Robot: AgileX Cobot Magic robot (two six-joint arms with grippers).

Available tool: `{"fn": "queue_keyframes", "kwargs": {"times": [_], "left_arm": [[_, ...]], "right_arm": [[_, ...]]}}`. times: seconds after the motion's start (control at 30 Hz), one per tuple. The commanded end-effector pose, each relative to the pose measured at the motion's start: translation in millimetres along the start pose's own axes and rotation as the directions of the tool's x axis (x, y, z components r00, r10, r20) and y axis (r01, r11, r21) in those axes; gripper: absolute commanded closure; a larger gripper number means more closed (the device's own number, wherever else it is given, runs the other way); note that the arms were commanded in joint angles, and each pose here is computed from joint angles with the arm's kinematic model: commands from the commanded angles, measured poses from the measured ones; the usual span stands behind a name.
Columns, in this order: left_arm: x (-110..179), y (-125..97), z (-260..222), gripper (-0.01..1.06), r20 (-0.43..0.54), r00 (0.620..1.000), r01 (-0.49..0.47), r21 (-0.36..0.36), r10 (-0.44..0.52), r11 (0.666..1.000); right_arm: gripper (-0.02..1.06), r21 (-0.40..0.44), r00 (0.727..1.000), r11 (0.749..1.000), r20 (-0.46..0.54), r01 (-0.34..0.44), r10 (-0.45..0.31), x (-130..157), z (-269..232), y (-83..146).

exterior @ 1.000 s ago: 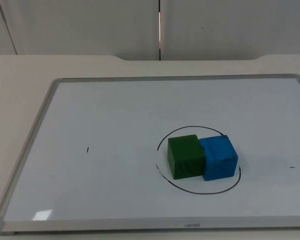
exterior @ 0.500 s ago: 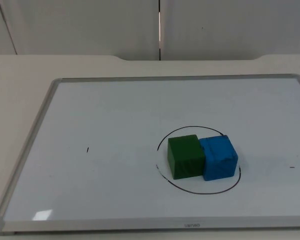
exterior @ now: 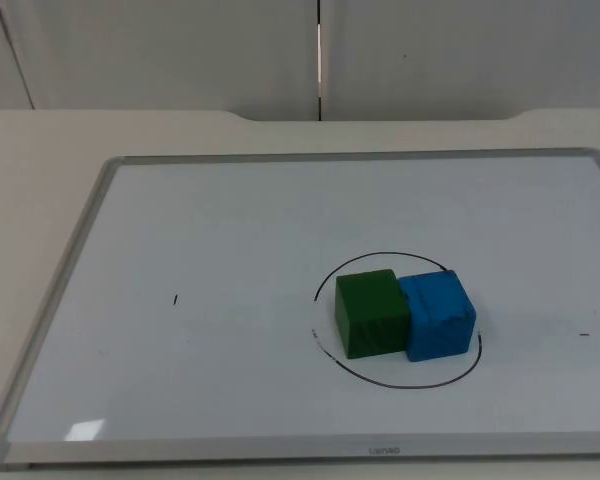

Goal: Push the two cubes into the marked area.

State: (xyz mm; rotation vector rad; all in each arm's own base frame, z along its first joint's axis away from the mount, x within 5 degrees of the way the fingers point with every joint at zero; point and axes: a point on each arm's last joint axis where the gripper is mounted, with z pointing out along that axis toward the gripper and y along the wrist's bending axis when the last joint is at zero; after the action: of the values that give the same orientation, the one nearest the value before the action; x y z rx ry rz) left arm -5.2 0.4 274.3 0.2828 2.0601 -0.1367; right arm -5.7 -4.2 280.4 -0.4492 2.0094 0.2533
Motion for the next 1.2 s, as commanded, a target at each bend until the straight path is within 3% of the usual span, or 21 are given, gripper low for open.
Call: {"fn": "queue_keyframes", "kwargs": {"times": [0.0,0.4,0.77,1.17], "left_arm": [[-0.1,-0.2,0.6,0.00,0.011,1.000,0.004,-0.007,-0.004,1.000],[-0.2,-0.8,0.8,0.00,0.014,0.996,0.089,-0.165,-0.088,0.982],[-0.3,-1.2,1.0,0.00,0.022,0.991,0.134,-0.246,-0.133,0.960],[-0.3,-1.2,1.0,0.00,0.022,0.991,0.135,-0.248,-0.134,0.959]], "right_arm": [[-0.01,0.001,1.000,1.000,0.005,-0.001,0.001,0.3,-0.5,0.0],[-0.01,0.001,1.000,1.000,0.005,-0.009,0.009,0.3,-0.5,0.0],[-0.01,0.001,1.000,1.000,0.005,-0.009,0.009,0.3,-0.5,0.0],[-0.01,0.011,1.000,1.000,0.005,-0.014,0.014,0.3,-0.5,0.1]]}}
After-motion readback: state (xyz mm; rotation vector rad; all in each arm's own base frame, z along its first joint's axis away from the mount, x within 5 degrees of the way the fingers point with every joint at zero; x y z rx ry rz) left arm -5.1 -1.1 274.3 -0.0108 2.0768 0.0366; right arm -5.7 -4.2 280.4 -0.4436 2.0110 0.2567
